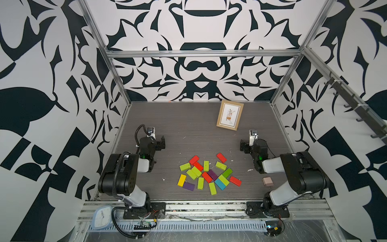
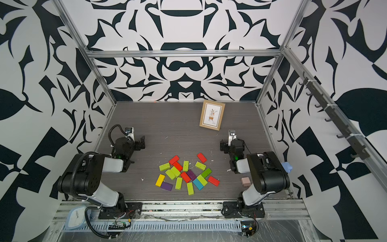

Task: Assemble the letter t with building blocks
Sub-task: Pick up the building block from the center of the board.

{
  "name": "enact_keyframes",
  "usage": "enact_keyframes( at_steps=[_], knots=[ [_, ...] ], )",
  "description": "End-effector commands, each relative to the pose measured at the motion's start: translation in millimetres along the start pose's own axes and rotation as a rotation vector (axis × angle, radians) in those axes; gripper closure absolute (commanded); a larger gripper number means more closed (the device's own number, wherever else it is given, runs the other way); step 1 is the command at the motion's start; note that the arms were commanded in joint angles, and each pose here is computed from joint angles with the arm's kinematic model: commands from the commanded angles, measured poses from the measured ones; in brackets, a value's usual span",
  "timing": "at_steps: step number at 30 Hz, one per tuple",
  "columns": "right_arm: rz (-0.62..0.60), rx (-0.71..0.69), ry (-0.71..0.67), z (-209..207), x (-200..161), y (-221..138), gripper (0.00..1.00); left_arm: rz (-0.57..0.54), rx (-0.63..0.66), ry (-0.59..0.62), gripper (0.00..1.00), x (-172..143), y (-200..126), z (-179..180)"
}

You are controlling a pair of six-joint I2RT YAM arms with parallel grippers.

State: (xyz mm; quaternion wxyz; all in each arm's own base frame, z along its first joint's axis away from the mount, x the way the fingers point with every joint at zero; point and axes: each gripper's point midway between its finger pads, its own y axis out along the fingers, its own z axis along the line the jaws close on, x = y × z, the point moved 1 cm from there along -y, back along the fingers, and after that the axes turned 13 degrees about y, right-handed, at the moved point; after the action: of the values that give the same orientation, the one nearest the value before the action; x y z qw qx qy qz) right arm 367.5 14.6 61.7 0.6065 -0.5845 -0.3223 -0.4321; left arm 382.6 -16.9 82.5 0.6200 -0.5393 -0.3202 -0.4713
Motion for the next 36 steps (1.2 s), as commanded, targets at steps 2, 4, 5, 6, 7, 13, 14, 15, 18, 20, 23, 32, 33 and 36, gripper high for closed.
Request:
enact_keyframes(
  at_steps=[2, 4, 5, 6, 7, 13, 14, 15, 18, 20, 23, 32, 33, 36],
  knots=[
    [-0.064, 0.009, 0.017, 3.3, 22.9, 0.2, 0.01, -0.029, -0.01, 0.006, 0.0, 9.0, -0.8, -1.5],
    [-0.064, 0.007, 0.017, 3.1, 22.9, 0.2, 0.01, -0.029, -0.01, 0.006, 0.0, 9.0, -1.0, -1.4],
    [-0.064, 0.008, 0.017, 3.3, 22.7, 0.2, 0.01, -0.028, -0.008, 0.006, 0.0, 8.7, -0.7, -1.0],
    [-0.065, 0.007, 0.018, 3.2, 23.2, 0.3, 0.01, -0.028, -0.008, 0.006, 0.0, 9.0, -0.6, -1.2],
    [-0.065, 0.007, 0.017, 3.1, 23.2, 0.3, 0.01, -0.028, -0.008, 0.006, 0.0, 8.8, -0.7, -1.0],
    [-0.065, 0.009, 0.018, 3.6, 23.3, 0.4, 0.01, -0.025, -0.019, 0.014, 0.0, 9.1, 0.2, -2.8],
    [-0.065, 0.009, 0.019, 3.4, 23.2, 0.4, 0.01, -0.025, -0.018, 0.014, 0.0, 9.1, 0.2, -2.5],
    [-0.064, 0.01, 0.018, 3.8, 23.1, 0.3, 0.01, -0.025, -0.019, 0.015, 0.0, 9.2, 0.1, -2.9],
    [-0.062, 0.011, 0.018, 4.0, 23.0, 0.9, 0.01, -0.023, -0.019, 0.014, 0.0, 8.5, 0.3, -3.0],
    [-0.062, 0.011, 0.018, 3.9, 23.2, 0.9, 0.01, -0.025, -0.018, 0.014, 0.0, 9.2, 0.2, -2.6],
    [-0.062, 0.011, 0.018, 4.0, 23.2, 0.8, 0.01, -0.023, -0.019, 0.014, 0.0, 8.5, 0.4, -2.9],
    [-0.062, 0.012, 0.02, 4.1, 23.5, 1.2, 0.01, -0.022, -0.019, 0.015, 0.0, 8.2, 0.4, -2.9],
    [-0.064, 0.012, 0.022, 4.1, 24.1, 1.0, 0.01, -0.022, -0.019, 0.014, 0.0, 8.3, 0.3, -2.8],
    [-0.063, 0.013, 0.022, 4.2, 23.6, 0.8, 0.01, -0.025, -0.018, 0.014, 0.0, 8.7, 0.0, -2.8]
  ],
)
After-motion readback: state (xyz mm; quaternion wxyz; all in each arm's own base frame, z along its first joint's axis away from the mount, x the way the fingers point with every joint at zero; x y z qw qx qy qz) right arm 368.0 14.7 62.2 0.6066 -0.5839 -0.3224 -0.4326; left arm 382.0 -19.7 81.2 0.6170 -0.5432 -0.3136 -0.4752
